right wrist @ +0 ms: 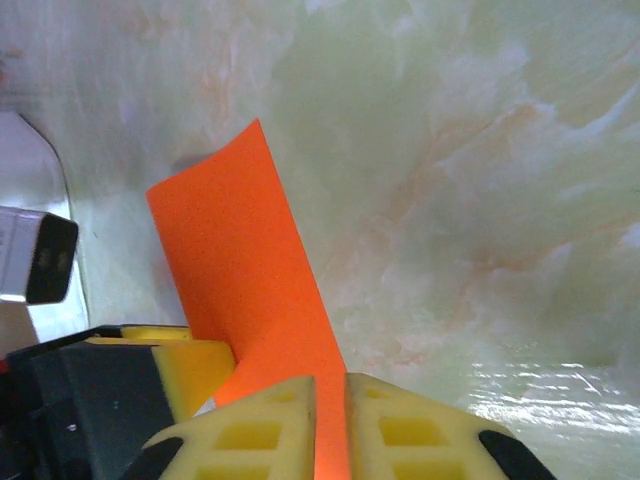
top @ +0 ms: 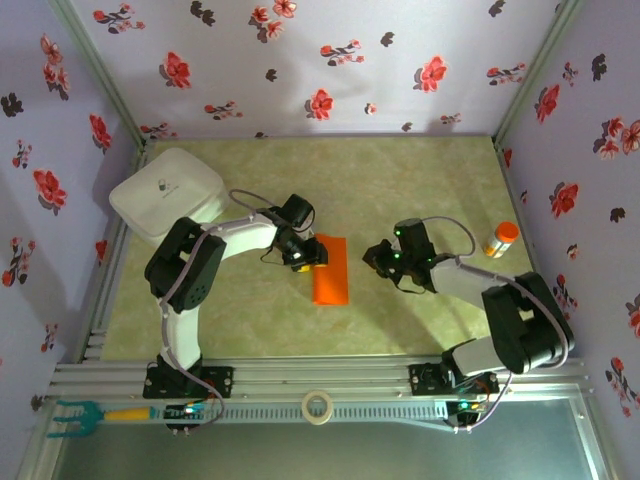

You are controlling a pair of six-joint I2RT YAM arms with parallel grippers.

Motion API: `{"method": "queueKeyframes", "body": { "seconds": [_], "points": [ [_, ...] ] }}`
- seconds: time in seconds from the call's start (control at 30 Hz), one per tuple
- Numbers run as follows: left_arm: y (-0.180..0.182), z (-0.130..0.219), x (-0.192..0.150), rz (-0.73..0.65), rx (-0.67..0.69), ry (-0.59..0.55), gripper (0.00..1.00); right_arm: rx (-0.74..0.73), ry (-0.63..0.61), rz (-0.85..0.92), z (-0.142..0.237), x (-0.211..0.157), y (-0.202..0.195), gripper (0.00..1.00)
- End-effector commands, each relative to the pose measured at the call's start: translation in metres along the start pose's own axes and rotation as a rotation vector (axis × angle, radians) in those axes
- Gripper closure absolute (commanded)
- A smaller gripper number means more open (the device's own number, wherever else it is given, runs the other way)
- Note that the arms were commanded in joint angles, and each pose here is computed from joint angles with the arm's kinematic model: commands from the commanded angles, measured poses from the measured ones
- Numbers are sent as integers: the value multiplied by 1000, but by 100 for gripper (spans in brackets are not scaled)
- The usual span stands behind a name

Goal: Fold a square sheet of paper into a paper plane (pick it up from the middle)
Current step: Hold the square sheet of paper at the center of the table.

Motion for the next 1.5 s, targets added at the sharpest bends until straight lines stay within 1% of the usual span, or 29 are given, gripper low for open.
{"method": "queueKeyframes", "body": {
  "seconds": [0.0,0.17,0.23,0.47,0.83,0.93,1.03,1.13,1.27,1.47],
  "points": [
    [42,-28,-16,13,160,56,58,-2,77,75,-13,-11,16,91],
    [43,-29,-16,16,160,57,58,-64,121,126,-33,-22,19,99],
    [43,-29,-17,16,160,58,58,-84,134,137,-40,-23,19,100],
    [43,-29,-17,15,158,58,58,-133,185,173,-56,-28,19,100],
    [43,-30,-17,16,157,59,58,-147,228,196,-67,-37,19,100],
    [44,-30,-18,18,157,61,58,-191,233,193,-71,-36,6,100],
    [43,-30,-17,17,155,60,58,-253,243,195,-73,-38,-15,100],
    [39,-27,-16,13,148,52,57,-367,235,234,-67,-35,-41,100],
    [20,-13,-4,11,86,0,55,-458,237,288,-59,-28,-57,100],
    [-17,37,21,-39,-17,-178,49,-411,260,342,-61,-19,-45,100]
  ]
}}
Point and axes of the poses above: each hand's point on the last joint's axis, 136 mm out from that joint toward the fingers, its own z axis back along the fingers, its own y axis along the line the jaws close on, x = y × z, the point moved 2 cm from there along z, back along the fingers, and after that the axes turned 13 degrees about -z, right-handed, at the moved point
